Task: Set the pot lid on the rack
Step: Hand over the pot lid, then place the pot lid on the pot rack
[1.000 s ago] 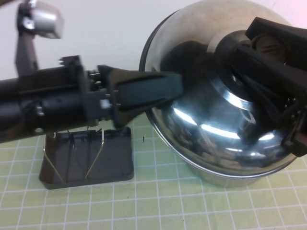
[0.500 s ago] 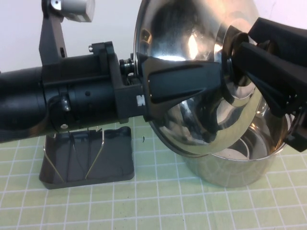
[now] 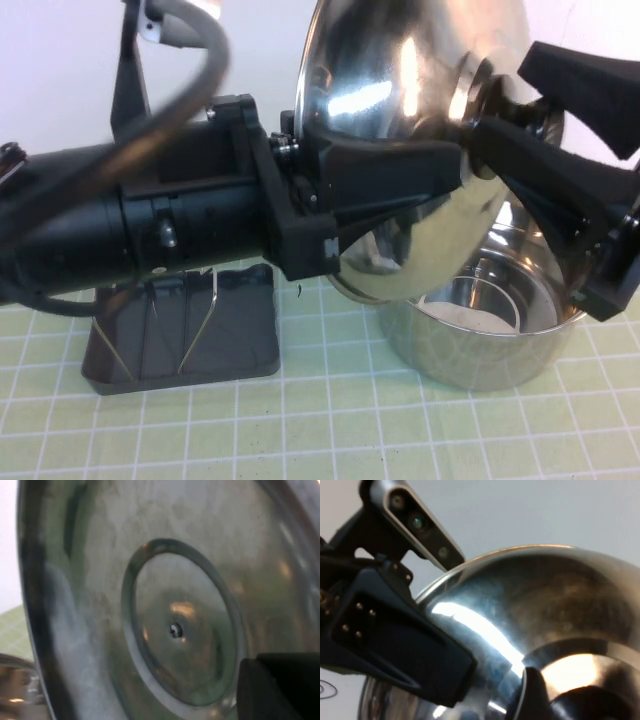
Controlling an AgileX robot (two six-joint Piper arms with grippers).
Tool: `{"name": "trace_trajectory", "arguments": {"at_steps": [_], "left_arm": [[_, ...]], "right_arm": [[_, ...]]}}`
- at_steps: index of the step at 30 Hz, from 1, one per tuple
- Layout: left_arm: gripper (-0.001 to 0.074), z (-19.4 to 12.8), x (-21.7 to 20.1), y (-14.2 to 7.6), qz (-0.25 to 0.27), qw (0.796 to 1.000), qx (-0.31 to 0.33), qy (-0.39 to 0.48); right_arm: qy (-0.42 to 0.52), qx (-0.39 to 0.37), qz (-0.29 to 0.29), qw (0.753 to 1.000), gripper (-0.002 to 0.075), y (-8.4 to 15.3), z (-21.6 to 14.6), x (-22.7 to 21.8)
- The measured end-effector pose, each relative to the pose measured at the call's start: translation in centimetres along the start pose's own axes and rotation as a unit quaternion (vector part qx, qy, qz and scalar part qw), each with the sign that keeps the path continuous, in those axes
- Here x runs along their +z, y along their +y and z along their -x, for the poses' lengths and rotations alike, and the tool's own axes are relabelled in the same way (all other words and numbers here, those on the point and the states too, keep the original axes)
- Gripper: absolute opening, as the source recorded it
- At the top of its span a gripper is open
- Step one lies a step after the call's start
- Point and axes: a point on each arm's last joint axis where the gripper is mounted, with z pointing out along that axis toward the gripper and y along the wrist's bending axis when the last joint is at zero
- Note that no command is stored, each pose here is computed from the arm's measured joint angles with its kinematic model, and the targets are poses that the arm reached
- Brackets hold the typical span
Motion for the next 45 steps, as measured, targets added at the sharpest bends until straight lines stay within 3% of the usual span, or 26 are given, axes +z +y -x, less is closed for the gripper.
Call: {"name": "trace_trajectory", "arguments": {"at_steps": [8, 13, 20, 26, 32, 36, 45], "left_arm": [[0.0107, 0.3, 0.0, 2.1, 0.086, 0.996, 0.025, -0.02], [0.0107, 0.4, -0.1, 2.3, 0.097, 0.994, 0.043, -0.024], [0.0107, 1.3, -2.3, 2.0, 0.211, 0.974, 0.076, -0.031], [0.0106, 0.6, -3.9, 1.3, 0.257, 0.964, 0.059, 0.023], [0.0106, -1.2, -5.0, 2.6, 0.337, 0.931, 0.046, 0.131], [0.0106, -1.1, -5.5, 3.3, 0.378, 0.914, 0.06, 0.134], [0.0106, -2.7, -3.5, 7.0, 0.404, 0.897, 0.027, 0.176]], "right_arm": [[0.012, -0.019, -0.002, 1.0, 0.0442, 0.1, -0.2, 0.0], [0.013, -0.022, -0.005, 1.0, 0.0442, 0.0, -0.2, 0.0], [0.018, -0.038, -0.016, 0.999, 0.0442, 0.1, 0.8, -0.6], [0.053, -0.045, -0.042, 0.997, 0.0441, -0.2, 0.8, -1.1], [0.078, -0.046, -0.054, 0.994, 0.0441, -0.5, 0.4, -1.1], [0.084, -0.051, -0.056, 0.994, 0.0441, -0.5, 0.3, -1.2], [0.085, -0.053, -0.057, 0.993, 0.0441, -0.5, 0.3, -1.2]]}}
